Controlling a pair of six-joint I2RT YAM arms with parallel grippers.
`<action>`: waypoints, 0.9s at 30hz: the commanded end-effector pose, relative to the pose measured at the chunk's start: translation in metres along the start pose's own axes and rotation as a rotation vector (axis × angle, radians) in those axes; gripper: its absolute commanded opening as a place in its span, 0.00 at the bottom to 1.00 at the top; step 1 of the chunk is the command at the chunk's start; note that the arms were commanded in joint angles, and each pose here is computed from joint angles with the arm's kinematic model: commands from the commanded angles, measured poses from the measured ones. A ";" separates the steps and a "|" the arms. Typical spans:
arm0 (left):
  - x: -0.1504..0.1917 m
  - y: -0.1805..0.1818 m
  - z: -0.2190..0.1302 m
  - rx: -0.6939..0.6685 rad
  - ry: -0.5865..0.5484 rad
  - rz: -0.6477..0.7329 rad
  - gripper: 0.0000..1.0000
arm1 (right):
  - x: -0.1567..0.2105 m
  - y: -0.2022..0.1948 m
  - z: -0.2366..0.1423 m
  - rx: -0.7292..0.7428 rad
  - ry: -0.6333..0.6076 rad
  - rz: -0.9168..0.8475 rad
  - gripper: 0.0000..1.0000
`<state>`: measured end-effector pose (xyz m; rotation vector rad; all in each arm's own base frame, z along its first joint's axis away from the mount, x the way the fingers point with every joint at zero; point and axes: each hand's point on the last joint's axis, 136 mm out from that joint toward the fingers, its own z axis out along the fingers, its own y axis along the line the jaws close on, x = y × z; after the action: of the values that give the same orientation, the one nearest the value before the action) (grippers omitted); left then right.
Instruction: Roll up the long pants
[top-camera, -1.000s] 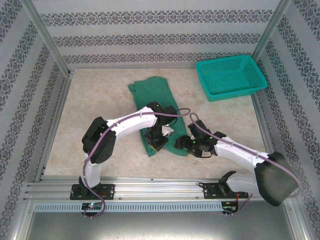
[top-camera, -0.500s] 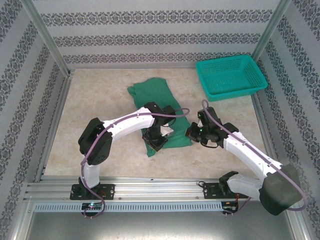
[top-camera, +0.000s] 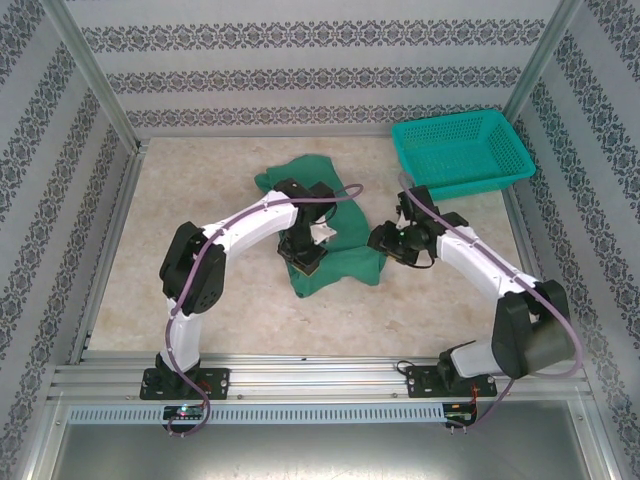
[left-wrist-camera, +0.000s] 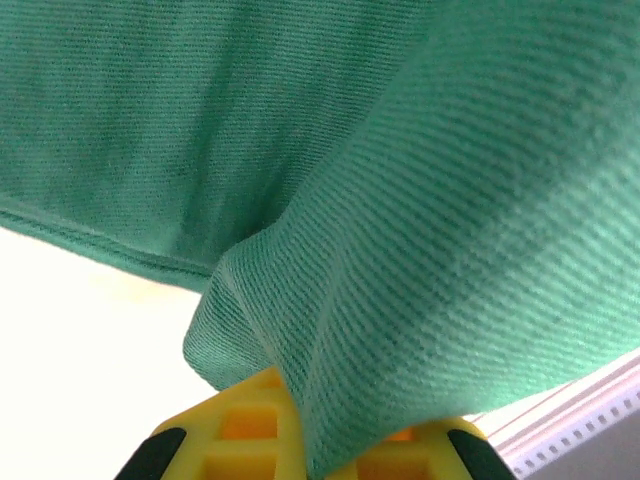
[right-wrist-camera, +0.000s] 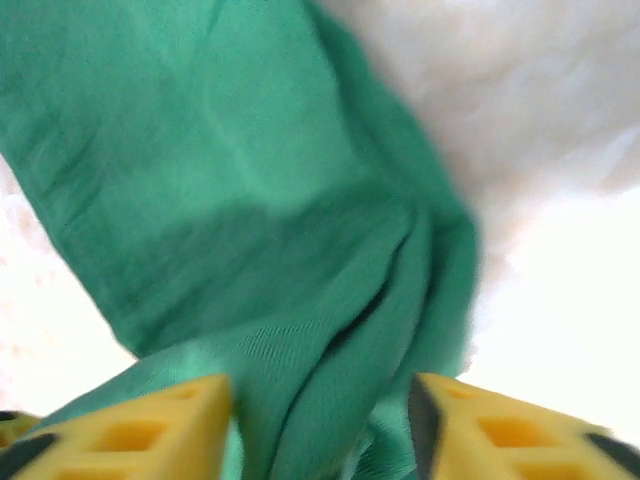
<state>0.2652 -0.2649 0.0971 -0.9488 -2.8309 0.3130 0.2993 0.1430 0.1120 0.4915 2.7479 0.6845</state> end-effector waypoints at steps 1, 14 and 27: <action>0.013 -0.003 -0.014 0.008 0.048 0.024 0.04 | 0.008 -0.014 -0.019 0.051 -0.038 -0.013 0.66; 0.016 -0.011 -0.011 0.055 0.058 0.008 0.04 | 0.102 -0.001 -0.045 -0.101 0.053 -0.093 0.00; 0.010 -0.019 -0.028 0.067 -0.022 -0.010 0.03 | 0.162 0.047 0.012 -0.093 0.276 -0.285 0.00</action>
<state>0.2562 -0.2689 0.1098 -0.9284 -2.7916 0.3730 0.1619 0.2285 0.0892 0.0341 2.9589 0.7984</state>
